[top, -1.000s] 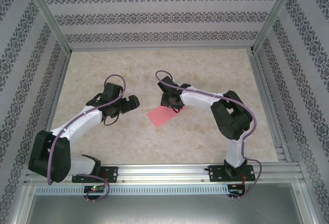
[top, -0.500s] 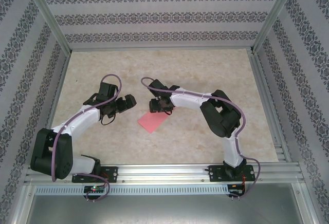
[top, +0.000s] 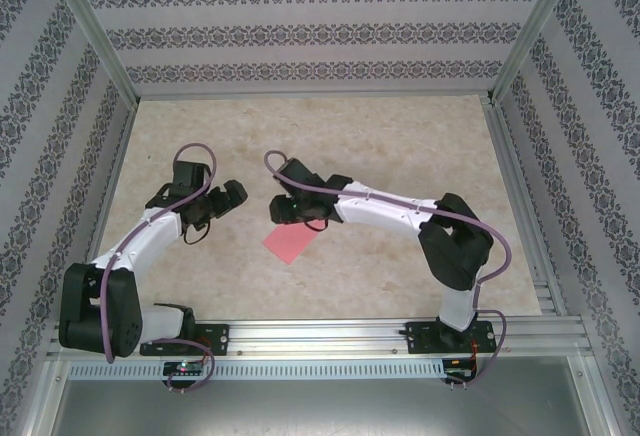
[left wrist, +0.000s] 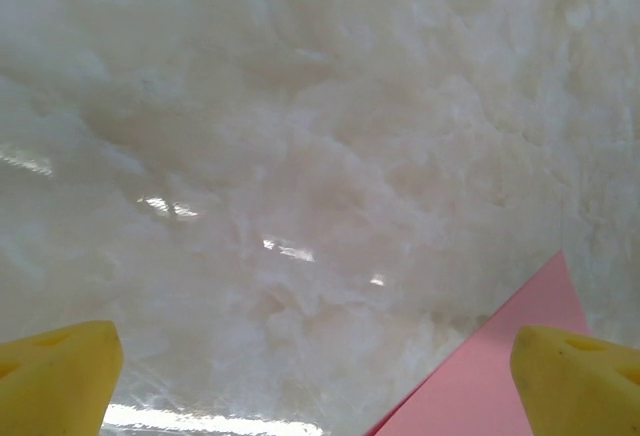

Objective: Fold a paper plane with a square sheet of paper (pick it up from the middle)
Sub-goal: Rotate the square sheet of paper at the center of the table.

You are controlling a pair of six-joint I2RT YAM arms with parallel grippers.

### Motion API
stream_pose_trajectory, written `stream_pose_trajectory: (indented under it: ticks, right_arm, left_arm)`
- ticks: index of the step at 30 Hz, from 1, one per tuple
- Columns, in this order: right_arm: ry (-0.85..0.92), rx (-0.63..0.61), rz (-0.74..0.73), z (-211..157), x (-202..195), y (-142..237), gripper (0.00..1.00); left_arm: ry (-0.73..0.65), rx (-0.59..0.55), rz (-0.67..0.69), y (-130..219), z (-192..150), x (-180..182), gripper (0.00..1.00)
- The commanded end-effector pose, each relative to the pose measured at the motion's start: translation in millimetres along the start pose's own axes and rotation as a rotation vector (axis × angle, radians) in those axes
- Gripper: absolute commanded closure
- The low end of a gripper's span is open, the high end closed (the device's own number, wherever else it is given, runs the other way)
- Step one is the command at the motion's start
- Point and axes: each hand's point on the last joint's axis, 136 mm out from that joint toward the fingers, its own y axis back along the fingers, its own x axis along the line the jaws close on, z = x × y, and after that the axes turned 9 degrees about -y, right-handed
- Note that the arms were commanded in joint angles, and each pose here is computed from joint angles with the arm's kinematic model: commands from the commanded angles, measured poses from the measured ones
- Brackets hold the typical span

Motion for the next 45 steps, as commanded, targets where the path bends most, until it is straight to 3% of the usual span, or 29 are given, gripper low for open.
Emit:
stream_pose_trajectory:
  ticks: [1,16,21,26,32,38,41,45]
  right_arm:
    - [-0.133,0.062,0.030,-31,10,-17,0.66]
    - [-0.035,0.296,-0.075,-94,-21,-52,0.66]
    - [0.033,0.365,-0.113,-105,-44,-51,0.65]
    - [0.221,0.446,-0.194,-115,-95,-28,0.63]
    - [0.220,0.352,-0.151,-65,-117,-1,0.61]
    - [-0.004,0.056,-0.065,2,-91,20,0.51]
    - [-0.093,-0.006,-0.058,21,-89,12,0.53]
    - [-0.155,0.013,-0.062,33,-85,-12,0.60]
  left_arm:
    - [0.083,0.001,-0.012,1,-4,10,0.00]
    - [0.001,0.056,-0.083,8,-14,-1,0.00]
    - [-0.018,0.089,-0.113,7,-15,-8,0.00]
    - [-0.038,0.112,-0.130,3,-19,-11,0.00]
    - [-0.063,0.137,-0.151,0,-25,-21,0.00]
    - [-0.097,0.175,-0.212,1,-40,-45,0.00]
    - [-0.111,0.211,-0.243,-1,-55,-60,0.02]
    - [-0.124,0.253,-0.268,-4,-78,-81,0.05]
